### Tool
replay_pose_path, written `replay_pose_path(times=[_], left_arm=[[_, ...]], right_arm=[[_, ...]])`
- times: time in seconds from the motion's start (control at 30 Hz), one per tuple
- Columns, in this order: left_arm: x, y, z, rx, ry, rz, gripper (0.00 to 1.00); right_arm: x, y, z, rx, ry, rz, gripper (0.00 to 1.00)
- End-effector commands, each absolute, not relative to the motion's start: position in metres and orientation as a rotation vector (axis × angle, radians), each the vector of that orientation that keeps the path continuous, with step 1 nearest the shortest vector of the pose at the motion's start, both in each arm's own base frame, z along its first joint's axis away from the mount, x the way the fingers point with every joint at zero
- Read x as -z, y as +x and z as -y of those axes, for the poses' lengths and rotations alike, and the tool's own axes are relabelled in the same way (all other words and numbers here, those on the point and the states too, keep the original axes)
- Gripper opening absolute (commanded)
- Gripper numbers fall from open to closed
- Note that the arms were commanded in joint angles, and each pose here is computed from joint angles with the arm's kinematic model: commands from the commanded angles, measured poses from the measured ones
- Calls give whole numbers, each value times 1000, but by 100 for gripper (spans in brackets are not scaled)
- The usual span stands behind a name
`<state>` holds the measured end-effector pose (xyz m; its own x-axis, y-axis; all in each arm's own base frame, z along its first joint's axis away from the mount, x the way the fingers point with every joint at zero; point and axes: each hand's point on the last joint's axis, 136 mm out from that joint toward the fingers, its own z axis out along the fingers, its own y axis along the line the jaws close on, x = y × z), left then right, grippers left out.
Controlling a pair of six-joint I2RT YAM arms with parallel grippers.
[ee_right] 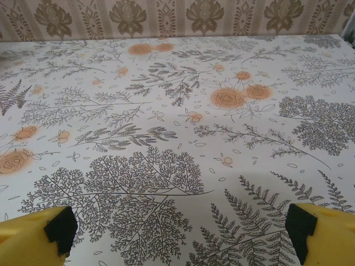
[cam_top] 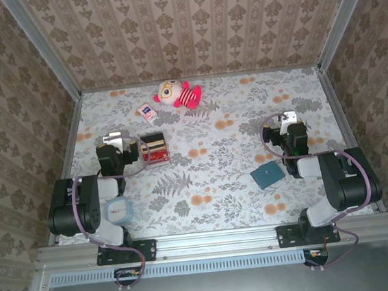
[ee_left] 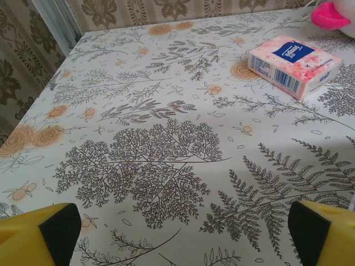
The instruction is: Take the credit cards out of the card holder
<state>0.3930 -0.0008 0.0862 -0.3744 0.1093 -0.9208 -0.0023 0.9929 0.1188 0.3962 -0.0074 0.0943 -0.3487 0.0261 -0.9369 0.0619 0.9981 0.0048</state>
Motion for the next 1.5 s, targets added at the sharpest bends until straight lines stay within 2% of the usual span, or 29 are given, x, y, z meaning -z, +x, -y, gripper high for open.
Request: replay_pose_path(times=[0.0,0.93,1.23,1.47], left_arm=[[-95,399,0,-106,67,-1927,100],[-97,396,-5,-124,41,-1907,100],[-139,372,-22,-174,-90,-1925,100],[-189,353,-27,-131,-221,-2006,100]], right_arm=[[-98,400,5,13,55,-1923,100],[-99,400,5,9,57,-1922,100],[-149,386,22,72,207,-1935,100],[-178,361,29,-49,577,-2036,100]])
